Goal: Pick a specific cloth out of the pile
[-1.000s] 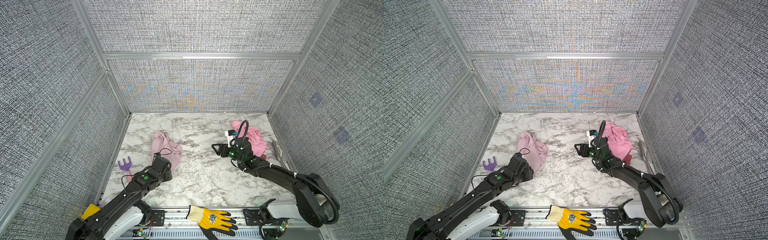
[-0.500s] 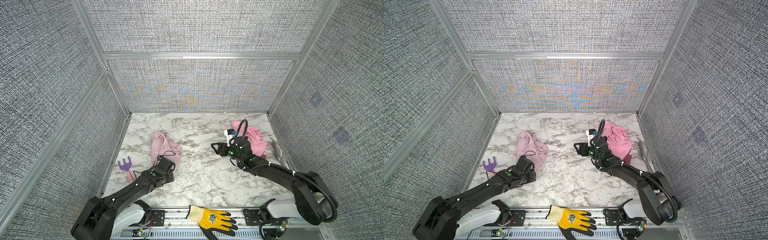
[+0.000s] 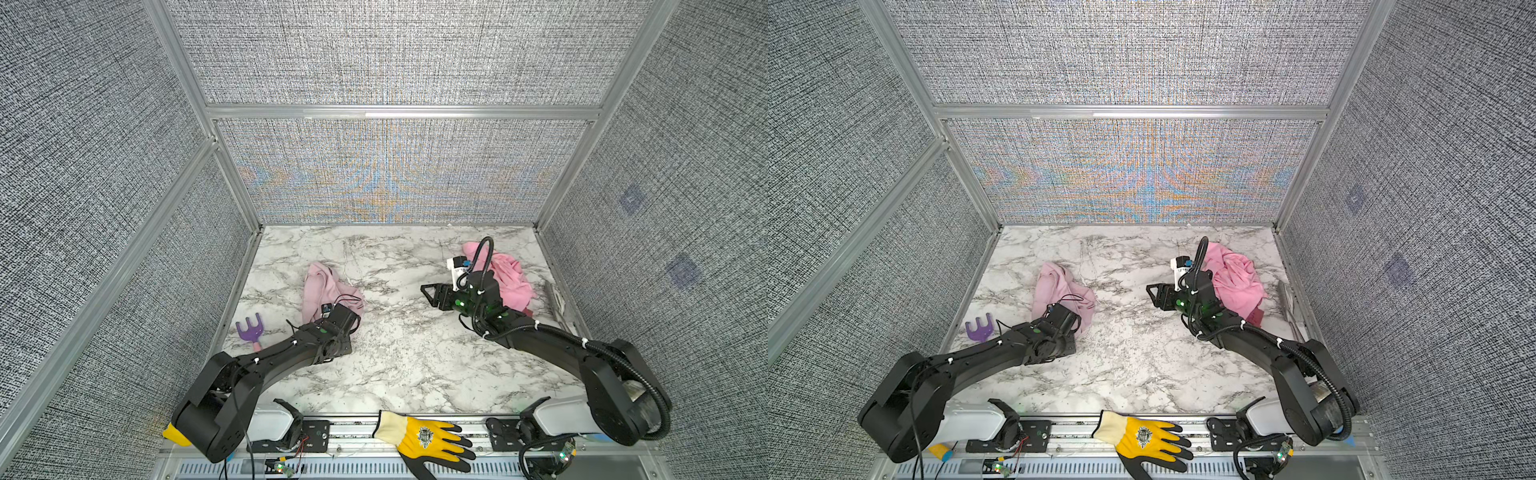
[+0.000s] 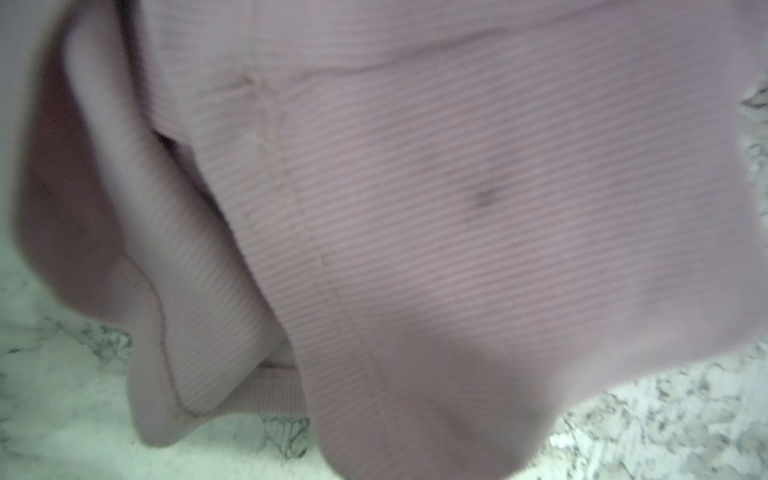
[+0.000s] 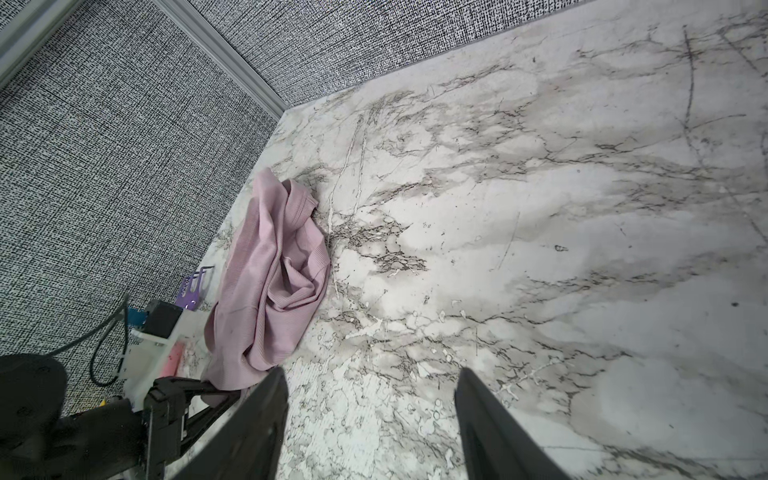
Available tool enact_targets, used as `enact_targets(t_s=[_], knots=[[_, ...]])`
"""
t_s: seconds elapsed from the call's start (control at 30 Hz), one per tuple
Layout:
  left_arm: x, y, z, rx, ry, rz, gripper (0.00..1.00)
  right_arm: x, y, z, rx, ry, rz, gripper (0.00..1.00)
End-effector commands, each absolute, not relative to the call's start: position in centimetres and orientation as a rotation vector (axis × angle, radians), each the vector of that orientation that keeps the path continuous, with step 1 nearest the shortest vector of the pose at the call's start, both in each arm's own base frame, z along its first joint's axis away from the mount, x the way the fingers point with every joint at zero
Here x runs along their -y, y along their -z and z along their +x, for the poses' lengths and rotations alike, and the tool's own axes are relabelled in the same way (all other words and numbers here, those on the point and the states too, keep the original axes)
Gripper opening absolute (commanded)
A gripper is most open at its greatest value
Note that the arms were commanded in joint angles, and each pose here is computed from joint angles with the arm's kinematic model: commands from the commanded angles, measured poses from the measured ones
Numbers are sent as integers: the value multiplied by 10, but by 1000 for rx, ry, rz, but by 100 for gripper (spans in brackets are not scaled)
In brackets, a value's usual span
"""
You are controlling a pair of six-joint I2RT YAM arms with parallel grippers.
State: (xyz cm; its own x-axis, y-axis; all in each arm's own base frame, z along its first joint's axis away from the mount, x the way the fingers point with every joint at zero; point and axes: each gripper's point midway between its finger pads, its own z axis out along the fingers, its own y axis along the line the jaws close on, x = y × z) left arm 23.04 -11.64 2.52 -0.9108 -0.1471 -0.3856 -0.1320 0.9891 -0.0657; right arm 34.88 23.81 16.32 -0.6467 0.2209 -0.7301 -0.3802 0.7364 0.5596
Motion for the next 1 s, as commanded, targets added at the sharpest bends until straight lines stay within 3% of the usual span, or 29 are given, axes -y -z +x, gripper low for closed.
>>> enact_targets(t_s=[0.0,0.2,0.57,0.73,0.97], knots=[[119,-47,228,-2719,72,-173,0,-241,-170,349,-2072,-917,-130,66],[143,-99,231,-2643,224,-125,0,-243,-170,352,-2072,-923,-130,66],[154,-199,260,-2406,259,-25,0,-242,-176,348,-2056,-936,-127,66],[133,-235,285,-2203,172,-68,0,-243,-177,349,-2052,-941,-124,66],[94,-253,334,-2118,190,-136,0,-246,-177,353,-2062,-940,-135,66]])
